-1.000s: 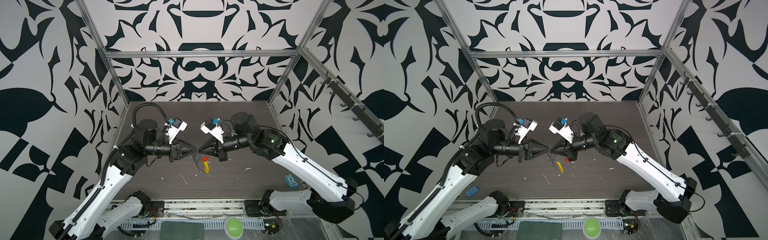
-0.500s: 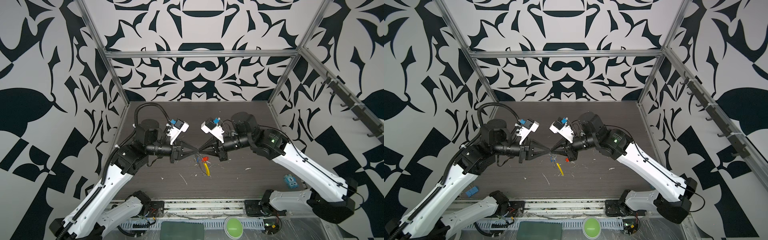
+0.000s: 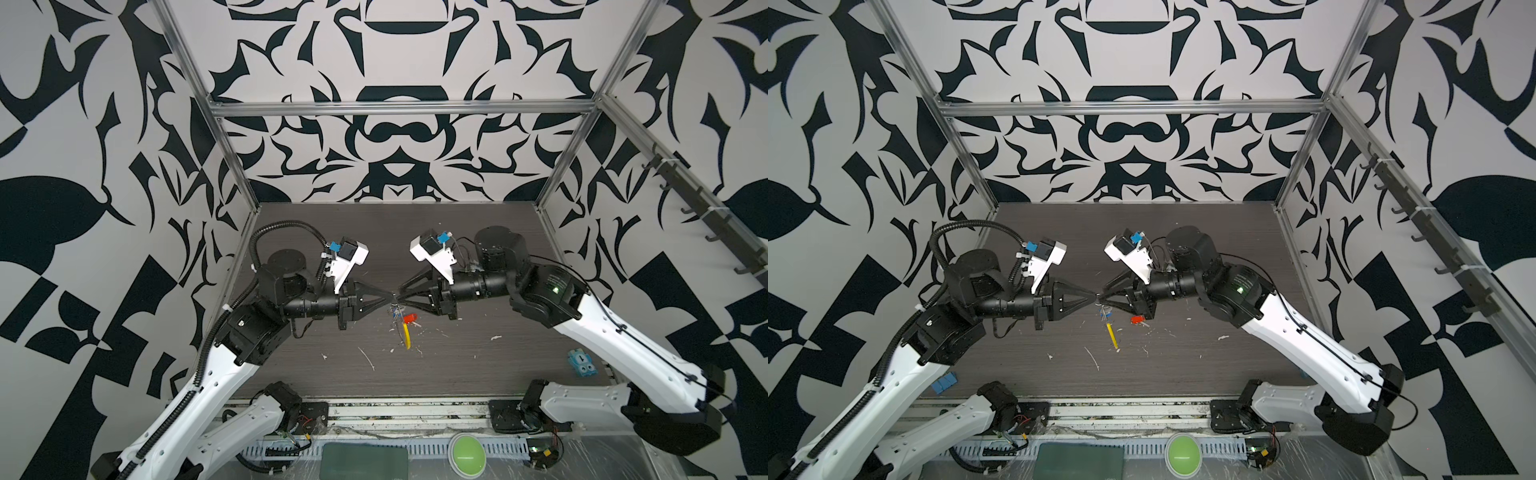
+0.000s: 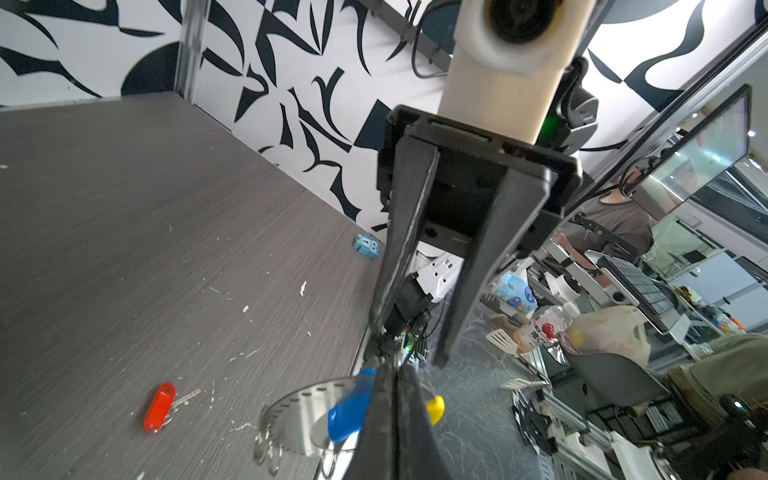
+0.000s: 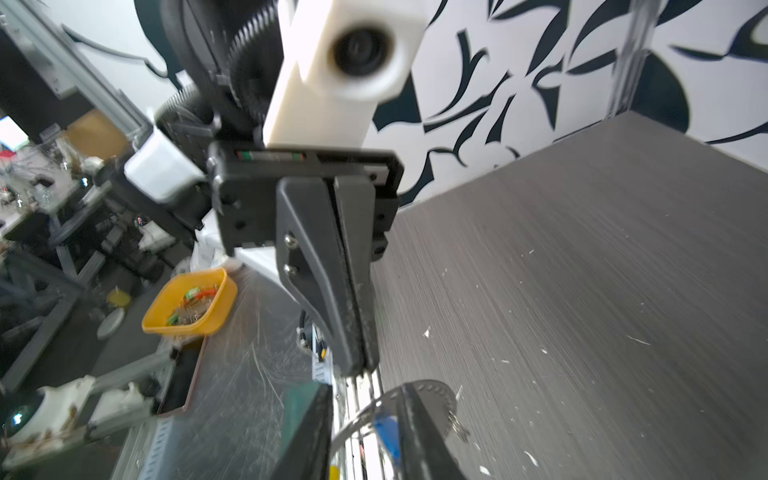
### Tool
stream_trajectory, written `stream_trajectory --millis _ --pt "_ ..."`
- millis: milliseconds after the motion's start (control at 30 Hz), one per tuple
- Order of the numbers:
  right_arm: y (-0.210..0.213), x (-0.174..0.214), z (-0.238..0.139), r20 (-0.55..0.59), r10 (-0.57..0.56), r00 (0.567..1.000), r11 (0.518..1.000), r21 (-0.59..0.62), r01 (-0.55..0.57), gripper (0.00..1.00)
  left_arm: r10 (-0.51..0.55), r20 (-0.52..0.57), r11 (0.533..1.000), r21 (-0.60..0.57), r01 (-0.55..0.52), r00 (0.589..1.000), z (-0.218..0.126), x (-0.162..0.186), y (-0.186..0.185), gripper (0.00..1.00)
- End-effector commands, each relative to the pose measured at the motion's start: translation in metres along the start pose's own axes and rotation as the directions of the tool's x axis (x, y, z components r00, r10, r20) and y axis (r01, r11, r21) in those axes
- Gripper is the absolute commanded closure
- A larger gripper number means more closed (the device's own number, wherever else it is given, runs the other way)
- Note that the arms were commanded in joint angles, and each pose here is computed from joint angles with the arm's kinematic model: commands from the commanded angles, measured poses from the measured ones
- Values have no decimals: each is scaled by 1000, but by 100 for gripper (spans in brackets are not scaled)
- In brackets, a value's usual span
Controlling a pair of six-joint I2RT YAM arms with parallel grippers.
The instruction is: Remove the keys from the keyring
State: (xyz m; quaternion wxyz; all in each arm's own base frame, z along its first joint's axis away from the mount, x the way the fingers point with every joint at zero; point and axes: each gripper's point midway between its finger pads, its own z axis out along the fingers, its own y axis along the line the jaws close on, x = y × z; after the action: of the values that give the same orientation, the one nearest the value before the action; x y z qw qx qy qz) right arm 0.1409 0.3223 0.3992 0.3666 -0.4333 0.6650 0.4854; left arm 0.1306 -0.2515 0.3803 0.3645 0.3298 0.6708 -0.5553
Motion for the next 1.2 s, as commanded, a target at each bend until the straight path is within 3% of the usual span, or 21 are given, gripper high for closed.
stream_trajectory --millis 0,133,267,800,900,1167 --pt "1 -34 -18 181 -88 980 994 73 76 61 82 161 996 -45 -75 984 -9 -28 -2 100" --pt "3 -31 -16 220 -89 971 995 58 78 56 108 283 990 -120 -76 953 -18 -43 7 100" --pt "-10 -21 -10 225 -120 967 984 155 86 51 109 336 986 -154 -59 935 -22 -51 12 100" --pt "-41 1 18 159 -137 978 948 306 83 50 109 336 971 -236 -29 936 -15 -51 23 100" --pt "-45 6 20 138 -134 981 944 319 84 54 108 334 967 -252 -22 936 -16 -52 25 100" --pt "-48 13 25 93 -129 987 939 330 92 80 119 331 960 -279 -24 936 -18 -53 25 100"
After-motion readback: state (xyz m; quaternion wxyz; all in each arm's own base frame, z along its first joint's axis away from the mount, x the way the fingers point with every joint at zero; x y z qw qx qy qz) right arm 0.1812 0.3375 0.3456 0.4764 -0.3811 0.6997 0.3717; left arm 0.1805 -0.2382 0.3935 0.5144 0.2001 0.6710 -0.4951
